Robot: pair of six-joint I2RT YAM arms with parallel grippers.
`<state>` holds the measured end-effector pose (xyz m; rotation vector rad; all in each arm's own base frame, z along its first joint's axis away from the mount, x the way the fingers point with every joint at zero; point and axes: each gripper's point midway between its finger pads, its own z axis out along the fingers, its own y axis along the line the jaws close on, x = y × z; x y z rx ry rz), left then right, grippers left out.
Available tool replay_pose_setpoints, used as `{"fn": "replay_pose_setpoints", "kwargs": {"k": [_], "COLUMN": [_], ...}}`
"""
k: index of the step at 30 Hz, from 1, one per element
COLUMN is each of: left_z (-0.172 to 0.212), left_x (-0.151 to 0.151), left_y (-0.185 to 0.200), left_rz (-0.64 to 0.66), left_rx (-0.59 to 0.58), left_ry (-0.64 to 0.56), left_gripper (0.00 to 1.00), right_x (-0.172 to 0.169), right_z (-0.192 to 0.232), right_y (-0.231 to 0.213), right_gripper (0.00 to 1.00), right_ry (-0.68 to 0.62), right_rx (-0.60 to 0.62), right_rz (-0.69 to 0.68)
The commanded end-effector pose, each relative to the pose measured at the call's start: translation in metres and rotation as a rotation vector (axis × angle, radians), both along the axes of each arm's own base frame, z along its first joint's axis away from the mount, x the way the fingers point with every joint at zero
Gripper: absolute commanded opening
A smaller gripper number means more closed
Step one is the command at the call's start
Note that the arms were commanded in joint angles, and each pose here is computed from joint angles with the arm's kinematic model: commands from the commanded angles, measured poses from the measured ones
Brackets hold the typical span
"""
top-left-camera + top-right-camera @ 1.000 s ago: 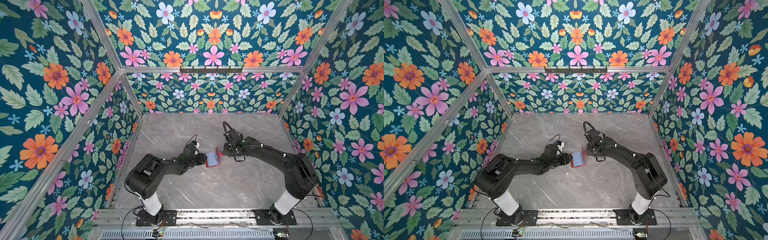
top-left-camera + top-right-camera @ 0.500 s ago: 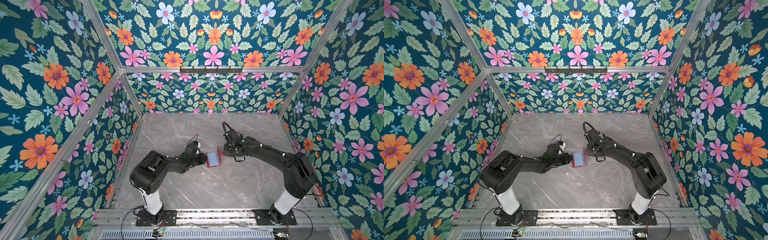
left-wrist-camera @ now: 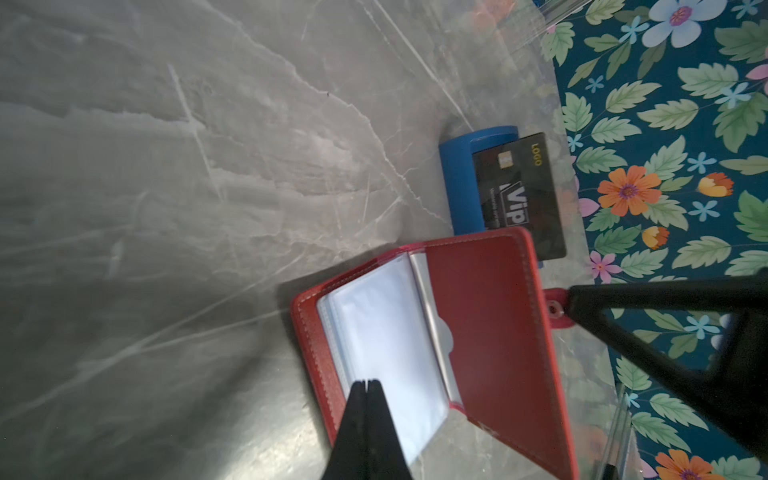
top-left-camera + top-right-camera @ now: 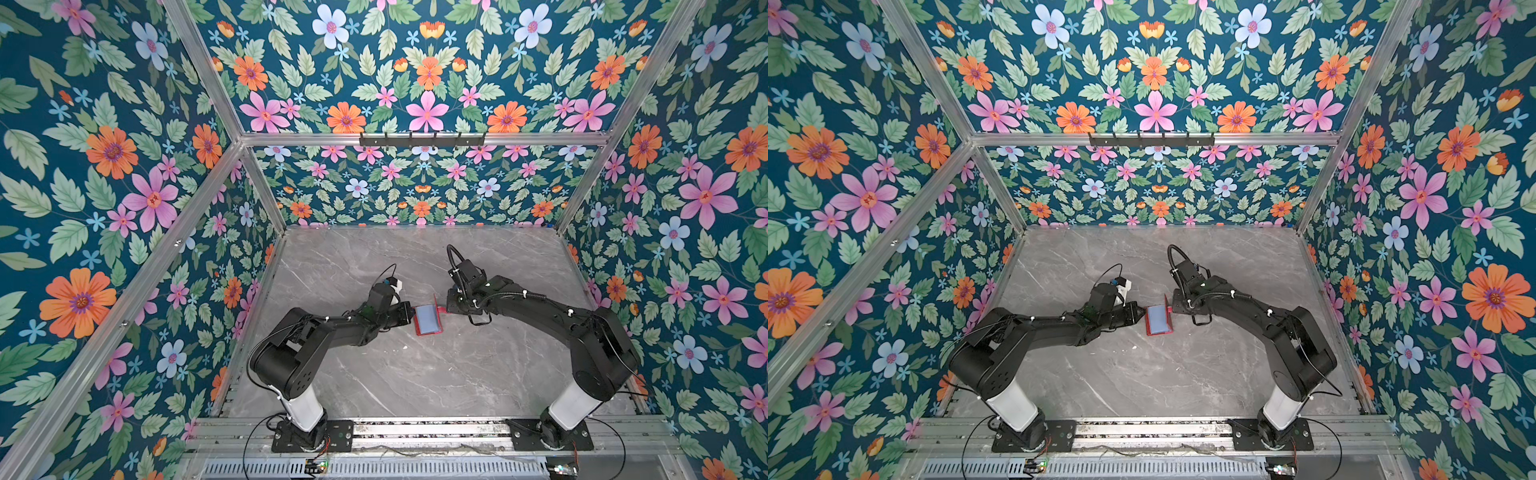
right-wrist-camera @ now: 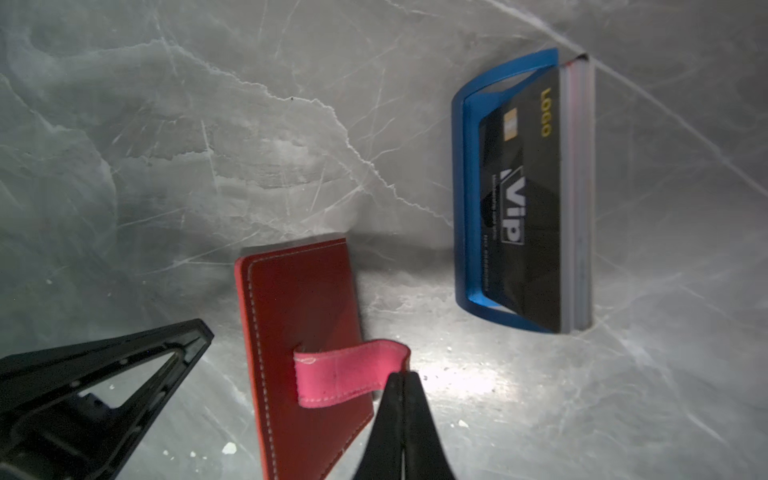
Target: Put the credit cards into the card holder
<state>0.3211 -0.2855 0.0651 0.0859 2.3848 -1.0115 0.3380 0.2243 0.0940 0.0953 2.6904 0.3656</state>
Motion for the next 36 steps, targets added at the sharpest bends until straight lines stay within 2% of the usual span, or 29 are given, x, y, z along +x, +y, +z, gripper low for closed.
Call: {"fn": "replay_pose_setpoints", "kwargs": {"k": [1, 5, 10, 18, 22, 26, 36], "left_z": [0.003, 0.005, 0.003, -0.005, -0.011, -0.015, -0.022], "left_x": [0.000, -0.001, -0.005, -0.011, -0.013, -0.017, -0.018], "left_y": [0.008, 0.019, 0.022, 0.003, -0.001, -0.005, -0.010], "left_rz": [0.002, 0.029, 0.026, -0.058, -0.077, -0.101, -0.122], "left_rx": [0.055, 0.101, 0.107, 0.049, 0.045, 0.039, 0.038], "left_ry": [-0.023, -0.034, -0.029, 0.011, 0.033, 0.048, 0.066], "left_gripper": [0.00, 0.00, 0.02, 0.33, 0.41, 0.44, 0.43], "right_x": [0.001, 0.001, -0.002, -0.014, -0.022, -0.030, -0.038], "right_z": [0.018, 0.019, 0.023, 0.018, 0.012, 0.004, -0.015], "right_y": [0.016, 0.015, -0.016, -0.030, -0.038, -0.043, -0.059], "right_gripper": [0.00, 0.00, 0.00, 0.00, 0.00, 0.00, 0.00], "right_ry": [-0.033, -0.037, -0.054, -0.033, -0.019, 0.001, 0.033], "right_rx": [0.095, 0.096, -0.033, -0.081, -0.100, -0.115, -0.193], "right_rz": [0.040, 0.033, -0.046, -0.054, -0.062, -0.061, -0.083]}}
